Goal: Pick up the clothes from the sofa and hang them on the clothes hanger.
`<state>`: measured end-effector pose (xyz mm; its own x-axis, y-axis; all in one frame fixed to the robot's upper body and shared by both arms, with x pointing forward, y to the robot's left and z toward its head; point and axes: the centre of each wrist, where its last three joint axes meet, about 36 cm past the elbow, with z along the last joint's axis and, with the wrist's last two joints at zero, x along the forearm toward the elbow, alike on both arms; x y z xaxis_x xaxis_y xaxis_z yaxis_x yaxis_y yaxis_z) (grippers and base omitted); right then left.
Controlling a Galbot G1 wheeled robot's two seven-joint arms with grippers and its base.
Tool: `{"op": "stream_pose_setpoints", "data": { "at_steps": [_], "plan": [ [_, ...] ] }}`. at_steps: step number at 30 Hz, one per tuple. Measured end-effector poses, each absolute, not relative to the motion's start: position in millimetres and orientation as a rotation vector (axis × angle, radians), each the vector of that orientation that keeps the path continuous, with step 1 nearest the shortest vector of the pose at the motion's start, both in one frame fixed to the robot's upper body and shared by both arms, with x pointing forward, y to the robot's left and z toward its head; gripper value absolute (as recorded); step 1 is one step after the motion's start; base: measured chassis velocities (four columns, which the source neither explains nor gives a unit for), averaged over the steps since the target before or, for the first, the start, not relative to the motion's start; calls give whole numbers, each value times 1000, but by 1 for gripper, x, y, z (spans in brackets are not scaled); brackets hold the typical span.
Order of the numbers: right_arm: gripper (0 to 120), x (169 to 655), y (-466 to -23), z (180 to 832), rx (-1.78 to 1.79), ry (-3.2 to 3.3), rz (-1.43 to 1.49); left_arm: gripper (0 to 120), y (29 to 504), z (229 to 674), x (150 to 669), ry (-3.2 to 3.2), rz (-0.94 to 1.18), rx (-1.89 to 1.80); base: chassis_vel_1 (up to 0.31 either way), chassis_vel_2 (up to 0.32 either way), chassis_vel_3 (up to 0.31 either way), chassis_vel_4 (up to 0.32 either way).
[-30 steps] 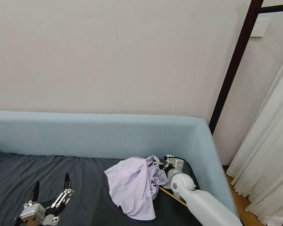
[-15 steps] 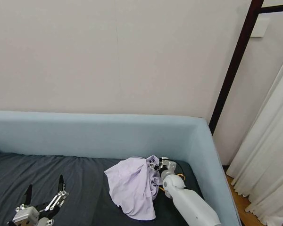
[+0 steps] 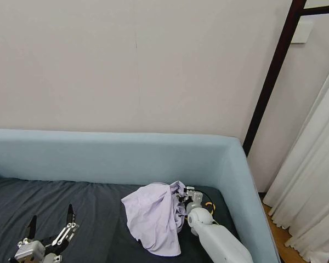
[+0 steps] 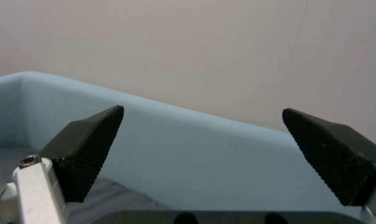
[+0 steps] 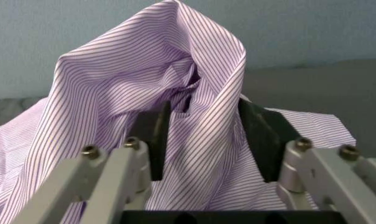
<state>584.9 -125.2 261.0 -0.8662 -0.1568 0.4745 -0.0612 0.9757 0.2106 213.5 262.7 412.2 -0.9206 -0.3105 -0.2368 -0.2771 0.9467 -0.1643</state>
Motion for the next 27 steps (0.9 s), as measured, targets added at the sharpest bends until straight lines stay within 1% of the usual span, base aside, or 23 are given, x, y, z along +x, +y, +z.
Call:
{"op": "stream_pose_setpoints", "data": {
  "at_steps": [4,5,9,10,11,12,19,22,27],
  "plan": [
    [25,585,-127,258,157,-2630,-248,100,264,411,215,2838,-185,-439,0,0,0,0],
    [25,585,-127,258,157,-2630,-248,100,264,411,215,2838,-185,-439,0,0,0,0],
    [7,583,-130,257,161,-2644,-227,100,264,409,217,2839,-190,-442,0,0,0,0],
    [7,583,-130,257,161,-2644,-227,100,264,409,217,2839,-190,-442,0,0,0,0],
    [1,582,-129,257,166,-2650,-225,100,263,408,218,2839,-192,-443,0,0,0,0],
    [0,582,-129,257,172,-2656,-225,100,263,408,218,2840,-193,-444,0,0,0,0],
    [0,576,-127,267,260,-2751,-198,100,264,406,219,2841,-195,-456,0,0,0,0],
    [0,575,-134,278,365,-2888,-93,100,265,405,220,2837,-199,-462,0,0,0,0],
    [0,578,-140,300,441,-2995,-61,100,266,404,221,2832,-207,-467,0,0,0,0]
  ]
}}
